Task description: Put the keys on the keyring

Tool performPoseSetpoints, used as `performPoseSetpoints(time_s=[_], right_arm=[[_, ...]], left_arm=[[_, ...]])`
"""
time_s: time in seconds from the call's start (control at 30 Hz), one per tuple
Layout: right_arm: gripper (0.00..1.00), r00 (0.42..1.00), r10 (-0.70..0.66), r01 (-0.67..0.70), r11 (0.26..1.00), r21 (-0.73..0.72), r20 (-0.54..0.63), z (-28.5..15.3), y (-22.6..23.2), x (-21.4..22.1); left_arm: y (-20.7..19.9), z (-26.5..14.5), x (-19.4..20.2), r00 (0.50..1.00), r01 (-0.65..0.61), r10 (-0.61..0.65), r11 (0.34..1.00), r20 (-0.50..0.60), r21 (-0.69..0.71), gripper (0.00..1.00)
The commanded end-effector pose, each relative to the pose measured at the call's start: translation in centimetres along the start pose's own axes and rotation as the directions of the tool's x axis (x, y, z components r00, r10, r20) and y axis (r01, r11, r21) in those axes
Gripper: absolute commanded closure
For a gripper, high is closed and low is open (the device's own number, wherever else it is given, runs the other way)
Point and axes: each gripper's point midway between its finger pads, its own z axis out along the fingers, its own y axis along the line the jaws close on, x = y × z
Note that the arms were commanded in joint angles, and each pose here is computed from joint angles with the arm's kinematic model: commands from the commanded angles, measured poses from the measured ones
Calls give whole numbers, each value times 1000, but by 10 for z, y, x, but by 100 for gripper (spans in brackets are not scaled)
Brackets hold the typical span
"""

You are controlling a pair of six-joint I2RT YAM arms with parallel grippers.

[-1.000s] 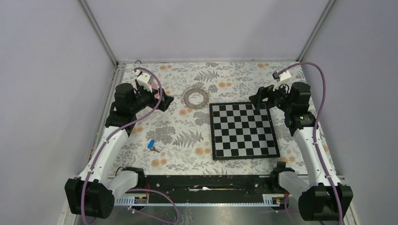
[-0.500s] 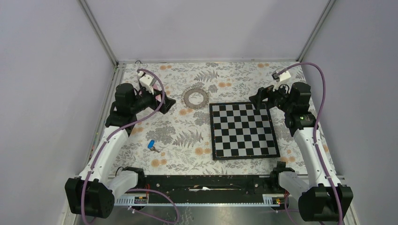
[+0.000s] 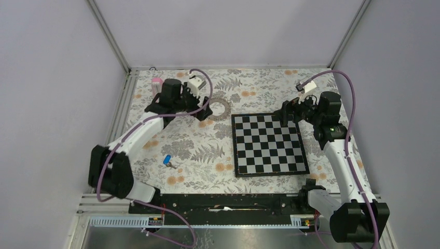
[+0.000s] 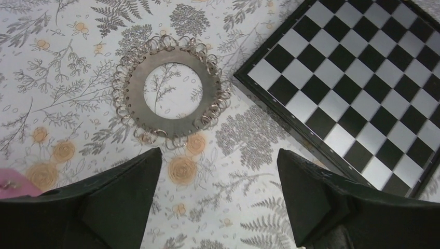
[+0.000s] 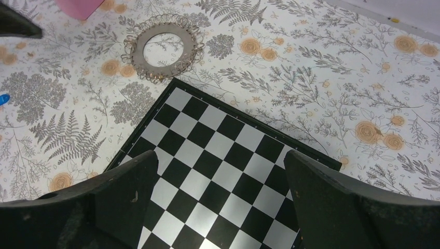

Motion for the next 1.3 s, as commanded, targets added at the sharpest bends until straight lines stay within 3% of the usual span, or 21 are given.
performPoseSetpoints(time_s=[0.0, 0.2, 0.47, 0.73, 0.93, 1.1, 1.27], right_arm=[[1, 999, -34, 33, 999, -37, -14, 4, 3, 6], [1, 999, -32, 31, 999, -38, -40, 7, 0, 15], [1, 996, -22, 19, 999, -36, -81, 14, -4, 26], [1, 995, -10, 6, 999, -45, -103, 17, -5, 32], [1, 995, -22, 18, 999, -46, -94, 15, -4, 30], [1, 996, -31, 27, 999, -45, -82, 13, -3, 27], [1, 997, -36, 33, 998, -56, -70, 11, 0, 24]], left_arm=[[18, 33, -3, 998, 15, -16, 1000, -54, -20, 14], [29, 73, 25, 974, 108, -106, 994, -198, -2, 32], [38, 86, 54, 949, 59, -66, 998, -309, -34, 42], [62, 80, 54, 945, 18, -71, 986, -319, -167, 49], [40, 95, 47, 948, 57, -67, 998, -311, -40, 50], [27, 115, 56, 942, 3, 7, 1000, -336, 28, 50], [22, 130, 62, 933, 52, -30, 997, -360, 51, 52]])
